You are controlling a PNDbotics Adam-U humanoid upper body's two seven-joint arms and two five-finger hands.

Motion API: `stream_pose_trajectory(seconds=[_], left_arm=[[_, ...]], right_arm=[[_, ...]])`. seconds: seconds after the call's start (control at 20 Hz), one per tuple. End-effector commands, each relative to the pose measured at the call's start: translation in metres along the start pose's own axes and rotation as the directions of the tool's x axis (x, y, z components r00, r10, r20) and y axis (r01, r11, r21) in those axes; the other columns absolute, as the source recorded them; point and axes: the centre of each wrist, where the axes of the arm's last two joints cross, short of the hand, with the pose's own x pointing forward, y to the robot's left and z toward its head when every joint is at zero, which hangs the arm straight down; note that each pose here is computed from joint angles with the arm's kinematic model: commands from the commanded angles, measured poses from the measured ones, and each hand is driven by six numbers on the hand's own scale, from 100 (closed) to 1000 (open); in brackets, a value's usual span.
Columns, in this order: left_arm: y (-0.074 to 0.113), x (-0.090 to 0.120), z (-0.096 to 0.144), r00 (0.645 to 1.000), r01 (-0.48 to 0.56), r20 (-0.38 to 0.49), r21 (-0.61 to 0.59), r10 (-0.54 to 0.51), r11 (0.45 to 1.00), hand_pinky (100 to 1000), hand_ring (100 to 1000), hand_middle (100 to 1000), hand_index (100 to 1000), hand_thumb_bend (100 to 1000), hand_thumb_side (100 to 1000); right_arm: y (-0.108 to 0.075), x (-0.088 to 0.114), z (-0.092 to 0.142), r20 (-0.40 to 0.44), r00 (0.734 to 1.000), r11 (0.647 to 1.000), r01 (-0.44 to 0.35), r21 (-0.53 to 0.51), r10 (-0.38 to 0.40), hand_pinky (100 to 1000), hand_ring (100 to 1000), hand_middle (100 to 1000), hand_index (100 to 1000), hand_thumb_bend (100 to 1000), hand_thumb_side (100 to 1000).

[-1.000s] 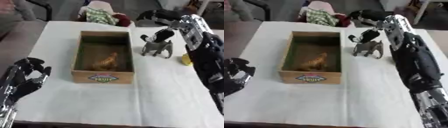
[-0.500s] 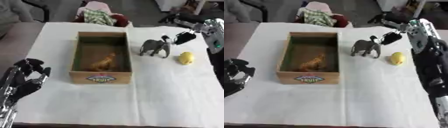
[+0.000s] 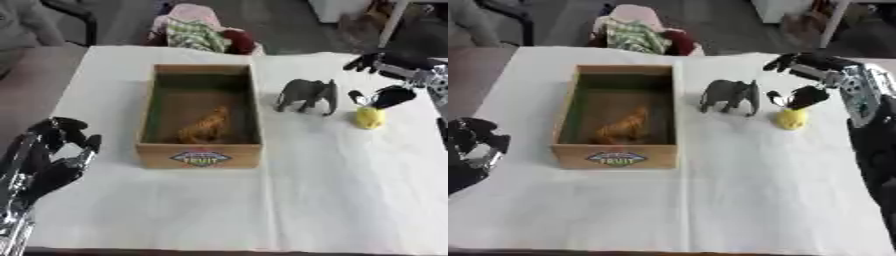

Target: Pick up objects on the table and place them in the box.

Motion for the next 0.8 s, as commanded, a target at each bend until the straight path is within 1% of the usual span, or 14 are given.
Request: stream_pose_trajectory(seconds=[0.05,0.2,0.3,0.4,0.6,0.65,0.75,0.8], left_arm=[[0.008,0.006,-0.002,0.999,0.028,0.019,0.011,-0.028,1.000,751,488,444,623,323,100],[0.007,0.006,-0.002,0.999,0.027,0.019,0.007,-0.027,1.000,751,489,445,623,323,100],[0.007,0.006,-0.002,0.999,0.027,0.020,0.008,-0.027,1.000,751,489,445,623,323,100],[0.007,0.006,-0.002,0.999,0.027,0.020,0.009,-0.027,1.000,751,489,445,623,323,100],[0.007,0.006,-0.002,0.999,0.026,0.019,0.008,-0.026,1.000,751,489,445,624,322,100],[0.007,0.006,-0.002,0.999,0.026,0.019,0.007,-0.026,1.000,751,489,445,624,321,100],[0.007,0.006,-0.002,0.999,0.025,0.019,0.007,-0.026,1.000,751,489,445,624,321,100],[0.007,0.006,-0.001,0.999,0.025,0.019,0.007,-0.025,1.000,751,490,445,624,321,100]], right_arm=[[-0.007,-0.015,0.015,-0.058,0.998,1.000,-0.008,0.000,0.008,816,872,867,930,148,421],[0.006,-0.020,0.016,-0.092,0.996,0.999,0.017,0.033,-0.014,816,873,869,929,147,463],[0.013,-0.022,0.017,-0.119,0.993,0.999,0.025,0.046,-0.020,817,877,873,930,175,452],[0.018,-0.024,0.017,-0.144,0.989,0.998,0.024,0.052,-0.016,817,876,873,930,180,444],[0.023,-0.024,0.016,-0.169,0.986,0.998,0.000,0.063,0.011,794,818,847,918,187,484],[0.022,-0.024,0.016,-0.172,0.985,0.998,-0.010,0.059,0.020,768,767,816,899,168,489],[0.022,-0.023,0.015,-0.179,0.983,0.999,-0.024,0.038,0.031,740,700,778,875,126,480],[0.020,-0.023,0.016,-0.185,0.982,0.999,-0.030,0.019,0.033,703,593,714,836,100,459]])
